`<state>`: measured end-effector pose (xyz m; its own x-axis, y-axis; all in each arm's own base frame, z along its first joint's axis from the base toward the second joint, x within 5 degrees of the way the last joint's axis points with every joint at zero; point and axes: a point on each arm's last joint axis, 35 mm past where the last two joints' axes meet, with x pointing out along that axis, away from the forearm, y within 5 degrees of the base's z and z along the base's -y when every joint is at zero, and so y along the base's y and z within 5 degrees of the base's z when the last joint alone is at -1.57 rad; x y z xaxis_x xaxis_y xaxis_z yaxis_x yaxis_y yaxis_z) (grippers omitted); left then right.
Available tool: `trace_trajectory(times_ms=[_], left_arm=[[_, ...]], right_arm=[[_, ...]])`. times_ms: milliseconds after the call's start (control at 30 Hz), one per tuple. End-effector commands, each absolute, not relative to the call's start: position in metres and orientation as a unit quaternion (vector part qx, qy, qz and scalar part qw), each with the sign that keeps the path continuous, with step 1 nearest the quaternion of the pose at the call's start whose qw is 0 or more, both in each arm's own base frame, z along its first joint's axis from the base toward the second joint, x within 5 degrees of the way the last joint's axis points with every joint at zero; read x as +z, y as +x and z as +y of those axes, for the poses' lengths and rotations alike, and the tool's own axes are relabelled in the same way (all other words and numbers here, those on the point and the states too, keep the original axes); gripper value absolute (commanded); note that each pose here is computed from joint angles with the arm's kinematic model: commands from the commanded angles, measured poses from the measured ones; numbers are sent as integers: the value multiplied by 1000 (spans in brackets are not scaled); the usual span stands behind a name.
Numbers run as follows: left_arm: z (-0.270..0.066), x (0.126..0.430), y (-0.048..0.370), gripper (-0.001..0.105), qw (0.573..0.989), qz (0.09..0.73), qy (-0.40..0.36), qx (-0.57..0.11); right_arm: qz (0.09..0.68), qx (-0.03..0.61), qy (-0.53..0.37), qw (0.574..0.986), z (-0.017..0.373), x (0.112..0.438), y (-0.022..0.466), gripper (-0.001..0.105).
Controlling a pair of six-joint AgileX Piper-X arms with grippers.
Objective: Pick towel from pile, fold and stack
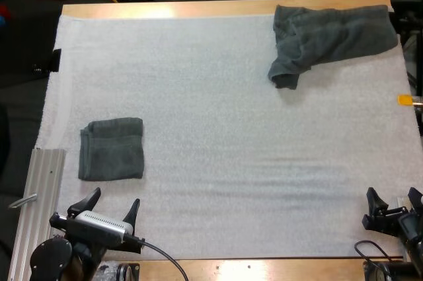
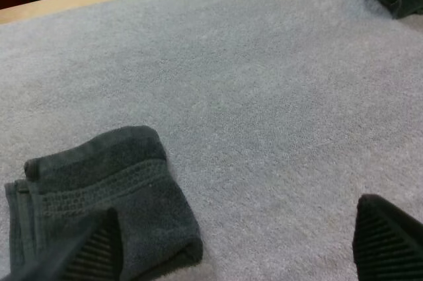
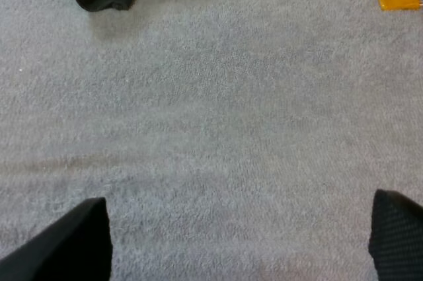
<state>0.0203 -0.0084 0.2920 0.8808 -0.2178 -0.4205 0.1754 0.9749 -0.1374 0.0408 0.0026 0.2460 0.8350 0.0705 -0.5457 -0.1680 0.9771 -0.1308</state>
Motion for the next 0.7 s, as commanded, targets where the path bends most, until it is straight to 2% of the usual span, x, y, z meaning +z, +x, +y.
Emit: trace_trajectory(times_ms=[0,433,667], left_arm=[[-8,293,23,69,968,222,-52,-103],[-8,293,23,69,968,222,-52,-103],[-8,293,23,69,968,222,-52,-103]], right_arm=[[280,65,-90,953,3,248,41,77],[260,68,-104,958,3,279,51,77],[252,116,-106,955,6,304,66,77]])
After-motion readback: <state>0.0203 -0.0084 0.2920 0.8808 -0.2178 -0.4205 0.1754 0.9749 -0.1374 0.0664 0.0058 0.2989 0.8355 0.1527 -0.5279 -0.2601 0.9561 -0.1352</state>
